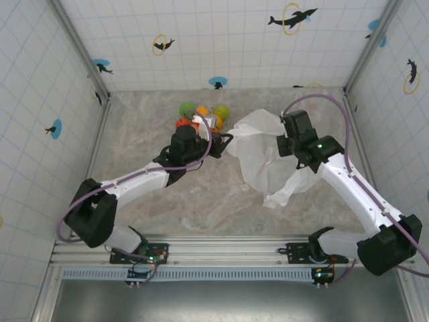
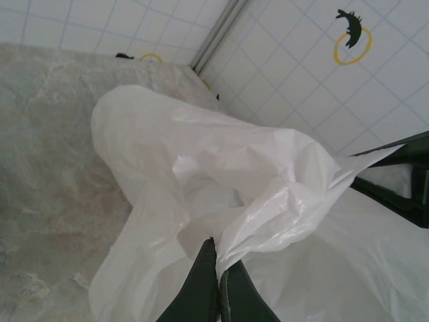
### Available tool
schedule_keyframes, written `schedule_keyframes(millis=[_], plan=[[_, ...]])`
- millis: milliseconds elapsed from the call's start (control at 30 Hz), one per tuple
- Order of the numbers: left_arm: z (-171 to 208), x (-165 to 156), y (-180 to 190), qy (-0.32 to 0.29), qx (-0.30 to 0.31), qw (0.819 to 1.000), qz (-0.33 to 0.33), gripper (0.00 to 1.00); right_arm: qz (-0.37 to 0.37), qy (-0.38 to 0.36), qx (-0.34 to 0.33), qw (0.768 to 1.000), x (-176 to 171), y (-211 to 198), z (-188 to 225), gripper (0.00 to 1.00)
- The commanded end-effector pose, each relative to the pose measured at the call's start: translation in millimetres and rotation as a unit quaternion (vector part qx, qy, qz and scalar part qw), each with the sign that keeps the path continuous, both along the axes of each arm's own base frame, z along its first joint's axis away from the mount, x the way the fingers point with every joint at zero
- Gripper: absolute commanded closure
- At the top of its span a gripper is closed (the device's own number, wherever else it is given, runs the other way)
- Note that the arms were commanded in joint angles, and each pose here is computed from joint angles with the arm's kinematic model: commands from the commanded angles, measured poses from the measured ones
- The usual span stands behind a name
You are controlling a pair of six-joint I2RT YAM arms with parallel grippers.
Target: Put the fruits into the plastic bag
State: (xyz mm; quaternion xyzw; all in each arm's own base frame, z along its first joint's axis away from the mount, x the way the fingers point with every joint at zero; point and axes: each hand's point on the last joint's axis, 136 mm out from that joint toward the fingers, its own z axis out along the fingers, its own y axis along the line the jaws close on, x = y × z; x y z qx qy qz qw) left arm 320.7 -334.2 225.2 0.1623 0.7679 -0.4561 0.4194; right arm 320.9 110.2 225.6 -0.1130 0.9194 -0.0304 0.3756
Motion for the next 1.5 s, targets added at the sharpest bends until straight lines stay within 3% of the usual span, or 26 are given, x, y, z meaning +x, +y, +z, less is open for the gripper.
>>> schedule_keyframes(millis=[0,100,233,400,567,800,900,1100,1167,1467], plan=[[-22.5,26.4,17.1,0.040,0.018,0.998,0.052,1.00,-0.023,0.008,0.021,0.999,2.3,-8.7,-7.7,1.00],[-35.9,35.2,23.7,0.058,0.024,0.996,0.061,1.00,-0.009,0.015,0.061,0.998,3.3,3.4,-12.1,1.00],[-35.7,31.7,22.3,0.060,0.021,0.997,0.044,1.00,-0.026,0.029,0.060,0.997,5.6,-6.6,-23.3,1.00],[-27.6,20.1,25.0,0.055,0.021,0.998,0.025,0.74,-0.053,0.042,0.075,0.995,6.7,-17.1,-34.9,1.00],[-17.1,8.6,31.8,0.053,0.026,0.998,0.015,0.46,-0.036,0.054,0.140,0.988,10.7,4.2,-41.3,1.00],[-17.2,-3.9,57.3,0.047,0.062,0.996,0.035,0.23,-0.034,0.044,0.156,0.986,19.1,10.1,-29.5,1.00],[-32.0,16.8,93.8,0.068,0.098,0.986,0.117,0.18,-0.031,0.043,0.149,0.987,20.4,7.6,-23.4,1.00],[-81.4,54.5,150.1,0.113,0.240,0.938,0.223,0.15,-0.006,0.054,0.138,0.989,19.6,10.0,-10.5,1.00],[-102.0,59.7,159.0,0.129,0.282,0.922,0.230,0.13,-0.003,0.051,0.133,0.990,19.9,8.3,-6.9,1.00],[-141.8,81.5,149.1,0.124,0.372,0.908,0.151,0.04,0.009,0.054,0.132,0.990,24.8,10.8,-9.3,1.00]])
